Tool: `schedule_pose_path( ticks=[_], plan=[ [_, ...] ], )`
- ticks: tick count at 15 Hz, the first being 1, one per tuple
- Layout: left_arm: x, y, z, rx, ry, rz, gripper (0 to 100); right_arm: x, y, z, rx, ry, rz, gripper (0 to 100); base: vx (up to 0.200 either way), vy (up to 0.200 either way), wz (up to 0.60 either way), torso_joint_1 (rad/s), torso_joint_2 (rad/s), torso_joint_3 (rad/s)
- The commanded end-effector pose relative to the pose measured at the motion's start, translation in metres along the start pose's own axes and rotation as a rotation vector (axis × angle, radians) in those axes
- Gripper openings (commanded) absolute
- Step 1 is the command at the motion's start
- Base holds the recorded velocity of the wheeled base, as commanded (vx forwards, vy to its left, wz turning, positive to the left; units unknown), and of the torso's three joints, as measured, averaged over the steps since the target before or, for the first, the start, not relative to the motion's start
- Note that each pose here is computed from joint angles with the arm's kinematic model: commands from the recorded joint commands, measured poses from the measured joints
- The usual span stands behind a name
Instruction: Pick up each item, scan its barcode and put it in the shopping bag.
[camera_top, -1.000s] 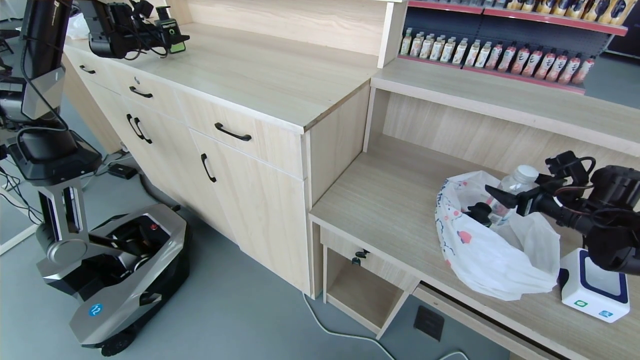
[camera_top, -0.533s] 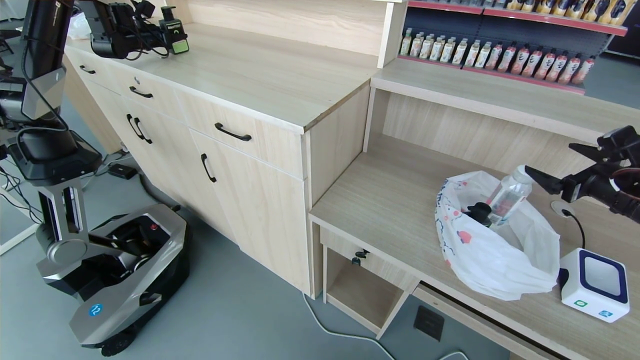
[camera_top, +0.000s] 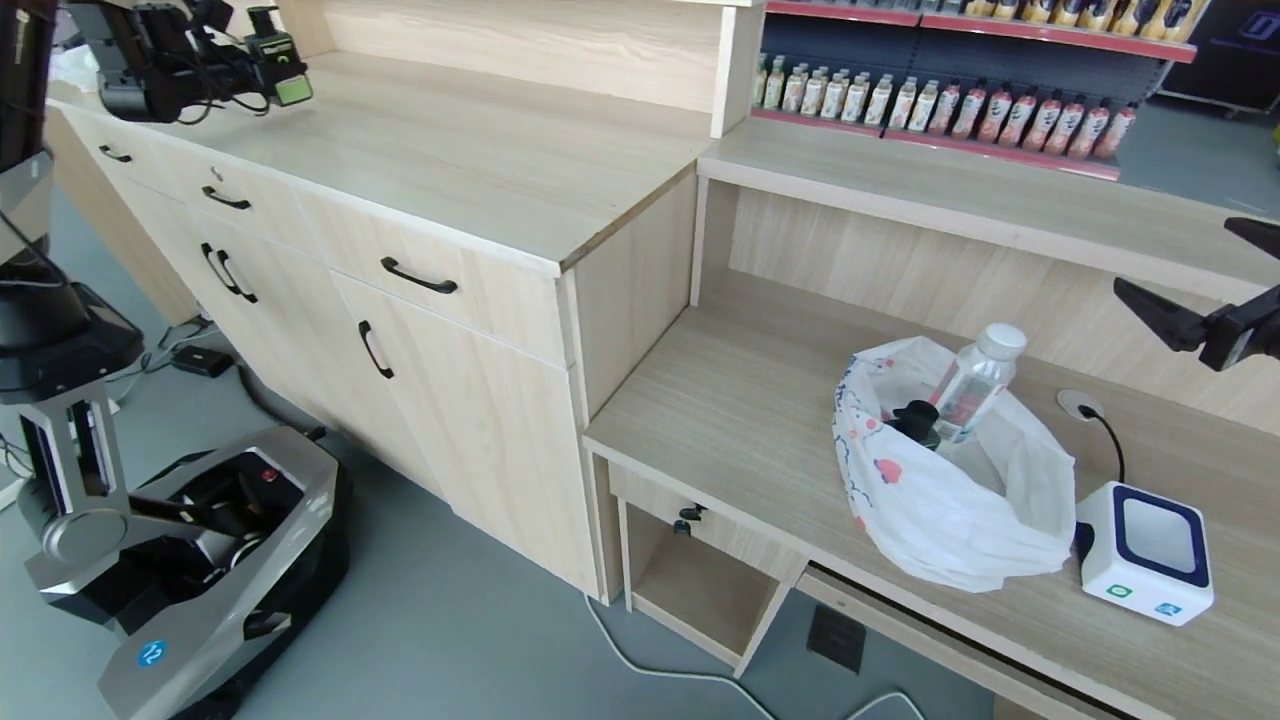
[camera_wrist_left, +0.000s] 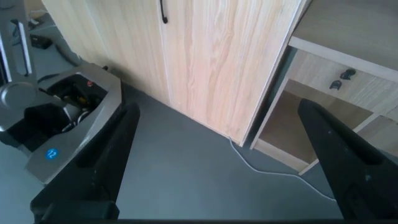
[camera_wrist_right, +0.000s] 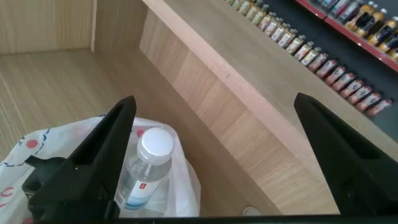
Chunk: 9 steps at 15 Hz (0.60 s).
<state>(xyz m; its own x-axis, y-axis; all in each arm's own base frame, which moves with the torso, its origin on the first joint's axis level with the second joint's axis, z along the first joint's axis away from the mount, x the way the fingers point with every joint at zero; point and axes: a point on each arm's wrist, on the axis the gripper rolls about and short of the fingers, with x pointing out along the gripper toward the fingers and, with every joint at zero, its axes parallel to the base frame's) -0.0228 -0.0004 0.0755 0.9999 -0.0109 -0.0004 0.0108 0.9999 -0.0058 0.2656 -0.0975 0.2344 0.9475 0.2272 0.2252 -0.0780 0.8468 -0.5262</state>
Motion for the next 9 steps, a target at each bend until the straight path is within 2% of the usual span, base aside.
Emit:
schedule_pose_path(
  ticks=[1,4,5,7,9],
  plan=[
    [0.0,0.0,0.0,0.0,0.0,0.0,100,-0.01,-0.004,0.026,-0.038,-0.055,-0.027,100,0.0,0.0,-0.6,0.017,0.01,-0.002],
    [0.0,0.0,0.0,0.0,0.0,0.0,100,-0.025,-0.006,0.055,-0.05,-0.104,-0.056,100,0.0,0.0,-0.6,0.001,0.0,0.002],
    [0.0,0.0,0.0,0.0,0.0,0.0,100,-0.035,-0.007,0.063,-0.041,-0.08,-0.085,100,0.0,0.0,-0.6,0.002,0.01,0.002],
    [0.0,0.0,0.0,0.0,0.0,0.0,100,-0.049,-0.008,0.074,-0.006,0.005,-0.154,100,0.0,0.0,-0.6,0.0,0.0,0.007],
    [0.0,0.0,0.0,0.0,0.0,0.0,100,-0.069,-0.001,0.081,0.061,0.176,-0.275,100,0.0,0.0,-0.6,0.005,0.0,0.005]
  ],
)
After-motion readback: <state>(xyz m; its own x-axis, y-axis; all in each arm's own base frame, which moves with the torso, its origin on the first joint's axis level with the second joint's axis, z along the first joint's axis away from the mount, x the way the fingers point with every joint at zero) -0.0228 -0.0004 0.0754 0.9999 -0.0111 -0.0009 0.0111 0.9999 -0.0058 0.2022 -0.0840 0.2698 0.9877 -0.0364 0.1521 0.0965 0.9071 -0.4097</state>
